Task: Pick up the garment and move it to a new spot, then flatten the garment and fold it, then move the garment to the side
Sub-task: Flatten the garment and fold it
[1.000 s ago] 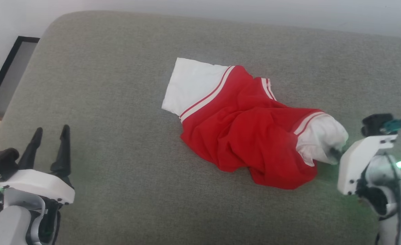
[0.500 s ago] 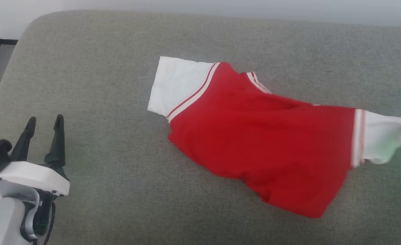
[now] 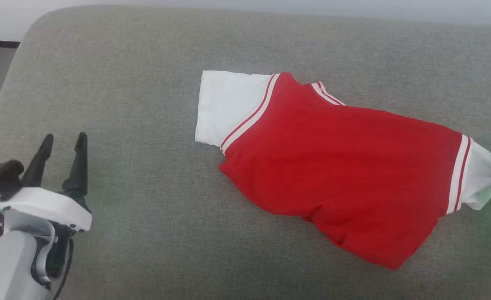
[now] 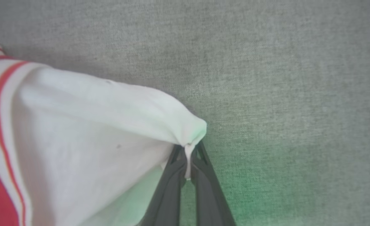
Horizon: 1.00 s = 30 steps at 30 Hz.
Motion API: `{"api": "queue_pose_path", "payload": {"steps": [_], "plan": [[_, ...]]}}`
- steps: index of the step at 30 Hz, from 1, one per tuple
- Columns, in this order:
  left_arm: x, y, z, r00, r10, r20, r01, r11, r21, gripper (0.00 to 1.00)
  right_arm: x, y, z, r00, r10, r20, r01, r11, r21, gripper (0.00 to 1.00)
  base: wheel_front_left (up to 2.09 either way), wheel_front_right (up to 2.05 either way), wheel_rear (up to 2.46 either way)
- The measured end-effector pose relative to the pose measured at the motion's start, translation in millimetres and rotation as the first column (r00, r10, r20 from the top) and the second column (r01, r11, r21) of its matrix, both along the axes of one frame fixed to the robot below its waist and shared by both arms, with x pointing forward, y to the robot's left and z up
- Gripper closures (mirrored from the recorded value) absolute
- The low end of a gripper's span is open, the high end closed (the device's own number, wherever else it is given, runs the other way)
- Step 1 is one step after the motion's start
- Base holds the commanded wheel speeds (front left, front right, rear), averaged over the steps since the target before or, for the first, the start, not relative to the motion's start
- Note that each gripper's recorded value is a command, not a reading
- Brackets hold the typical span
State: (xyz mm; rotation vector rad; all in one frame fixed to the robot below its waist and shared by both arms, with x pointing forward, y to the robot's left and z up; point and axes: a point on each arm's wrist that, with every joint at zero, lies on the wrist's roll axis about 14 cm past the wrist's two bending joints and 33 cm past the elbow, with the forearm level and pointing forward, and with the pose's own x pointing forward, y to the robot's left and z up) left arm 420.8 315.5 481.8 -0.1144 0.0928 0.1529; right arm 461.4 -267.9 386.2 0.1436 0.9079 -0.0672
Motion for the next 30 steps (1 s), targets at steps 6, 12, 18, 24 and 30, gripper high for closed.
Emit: {"api": "queue_pose_path", "payload": {"steps": [6, 12, 18, 24, 30], "plan": [[9.6, -6.1, 10.7, 0.999, -0.042, 0.002, 0.042, 0.999, 0.013, 0.0, 3.2, 5.8, 6.2, 1.0, 0.008, 0.028, -0.009, 1.0, 0.015, 0.0, 0.0, 0.0, 0.0], [25.0, -21.8, 29.8, 0.993, -0.121, 0.001, 0.121, 0.992, 0.016, 0.0, 2.6, 6.2, 34.3, 0.992, 0.009, 0.125, -0.012, 1.0, 0.023, 0.0, 0.0, 0.0, 0.0], [45.5, -50.7, 47.5, 0.972, -0.233, -0.033, 0.233, 0.973, -0.003, 0.0, -1.2, 11.2, 75.6, 0.956, 0.004, 0.294, -0.014, 0.999, 0.034, 0.0, 0.0, 0.0, 0.0], [73.5, -91.0, 65.5, 0.931, -0.358, -0.071, 0.36, 0.933, 0.014, 0.0, -5.3, 12.6, 126.0, 0.857, -0.027, 0.515, 0.007, 0.999, 0.039, 0.0, 0.0, 0.0, 0.0], [97.4, -127.3, 69.0, 0.885, -0.446, -0.13, 0.451, 0.893, 0.008, 0.0, -11.8, 8.5, 156.9, 0.751, -0.054, 0.658, 0.048, 0.998, 0.026, 0.0, 0.0, 0.0, 0.0]]}}
